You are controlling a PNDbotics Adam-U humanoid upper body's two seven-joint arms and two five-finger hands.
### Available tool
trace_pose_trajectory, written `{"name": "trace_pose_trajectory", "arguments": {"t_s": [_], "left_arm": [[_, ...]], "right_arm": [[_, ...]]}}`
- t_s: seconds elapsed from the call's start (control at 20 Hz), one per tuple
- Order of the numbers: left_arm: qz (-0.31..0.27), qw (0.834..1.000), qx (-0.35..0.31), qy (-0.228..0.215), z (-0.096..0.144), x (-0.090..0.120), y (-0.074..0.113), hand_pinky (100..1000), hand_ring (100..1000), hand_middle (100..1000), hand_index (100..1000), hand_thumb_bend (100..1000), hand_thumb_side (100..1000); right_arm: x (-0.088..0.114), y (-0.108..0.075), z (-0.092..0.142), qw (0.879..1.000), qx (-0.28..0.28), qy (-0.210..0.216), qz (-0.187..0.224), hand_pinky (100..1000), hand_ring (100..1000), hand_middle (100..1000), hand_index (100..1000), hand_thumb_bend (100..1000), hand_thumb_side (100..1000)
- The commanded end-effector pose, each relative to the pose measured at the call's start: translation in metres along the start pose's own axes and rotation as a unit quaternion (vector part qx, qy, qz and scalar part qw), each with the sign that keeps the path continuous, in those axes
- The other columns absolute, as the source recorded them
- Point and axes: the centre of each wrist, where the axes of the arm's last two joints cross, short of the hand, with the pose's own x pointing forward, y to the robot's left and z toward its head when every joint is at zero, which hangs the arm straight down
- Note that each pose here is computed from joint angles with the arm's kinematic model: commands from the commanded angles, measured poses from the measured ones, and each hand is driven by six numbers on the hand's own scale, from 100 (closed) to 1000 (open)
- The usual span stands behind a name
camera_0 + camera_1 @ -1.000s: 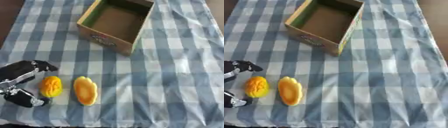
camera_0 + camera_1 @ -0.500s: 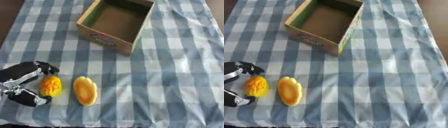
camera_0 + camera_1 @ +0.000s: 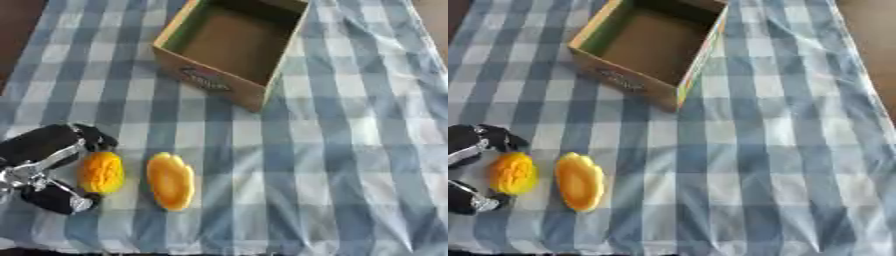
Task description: Pick up objects on the table and place them in the box.
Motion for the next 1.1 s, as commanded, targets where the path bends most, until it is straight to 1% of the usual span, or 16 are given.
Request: {"name": "trace_pose_trajectory", "arguments": {"t_s": [0.05, 0.2, 0.3, 0.45, 0.5, 0.6, 0.65, 0.7, 0.85, 0.95, 1.1], "left_arm": [[-0.014, 1.000, -0.006, 0.002, 0.003, 0.002, 0.004, 757, 741, 707, 850, 487, 100], [-0.013, 1.000, -0.013, -0.002, 0.002, 0.003, 0.003, 714, 696, 656, 810, 460, 100], [-0.008, 1.000, -0.013, -0.004, 0.002, 0.004, 0.003, 684, 661, 622, 778, 404, 100], [0.004, 1.000, 0.009, -0.003, 0.002, 0.004, 0.005, 654, 627, 594, 748, 273, 100], [0.006, 1.000, 0.020, -0.001, 0.002, 0.003, 0.006, 638, 614, 581, 734, 209, 100], [0.006, 0.999, 0.049, 0.005, 0.003, 0.001, 0.010, 622, 598, 564, 716, 123, 100], [0.003, 0.998, 0.066, 0.007, 0.004, 0.000, 0.013, 614, 590, 552, 702, 100, 193], [-0.002, 0.996, 0.085, 0.010, 0.005, -0.001, 0.016, 609, 583, 544, 694, 100, 100], [-0.029, 0.990, 0.138, 0.008, 0.008, -0.005, 0.025, 585, 553, 517, 654, 100, 100], [-0.057, 0.985, 0.165, 0.001, 0.009, -0.006, 0.032, 582, 542, 506, 641, 100, 100], [-0.074, 0.977, 0.198, -0.029, 0.011, -0.004, 0.045, 582, 539, 503, 637, 100, 100]], "right_arm": [[0.007, -0.004, -0.006, 1.000, -0.003, -0.015, 0.001, 746, 856, 718, 736, 100, 653], [0.007, -0.004, -0.006, 1.000, -0.004, -0.015, 0.000, 746, 856, 718, 736, 100, 654], [0.007, -0.004, -0.006, 1.000, -0.005, -0.014, 0.000, 745, 856, 718, 735, 100, 654], [0.007, -0.005, -0.005, 1.000, -0.007, -0.012, 0.000, 745, 856, 718, 735, 100, 654], [0.007, -0.005, -0.005, 1.000, -0.008, -0.011, 0.001, 745, 856, 718, 735, 100, 654], [0.007, -0.005, -0.005, 1.000, -0.008, -0.011, 0.001, 745, 856, 718, 735, 100, 654], [0.006, -0.005, -0.005, 1.000, -0.009, -0.011, 0.001, 745, 856, 717, 736, 100, 654], [0.006, -0.005, -0.004, 1.000, -0.009, -0.010, 0.001, 745, 856, 717, 736, 100, 654], [0.006, -0.005, -0.004, 1.000, -0.009, -0.011, 0.001, 744, 855, 717, 736, 100, 653], [0.007, -0.005, -0.005, 1.000, -0.008, -0.011, 0.001, 744, 855, 716, 736, 100, 653], [0.007, -0.005, -0.005, 1.000, -0.007, -0.012, 0.001, 744, 854, 716, 736, 100, 652]]}}
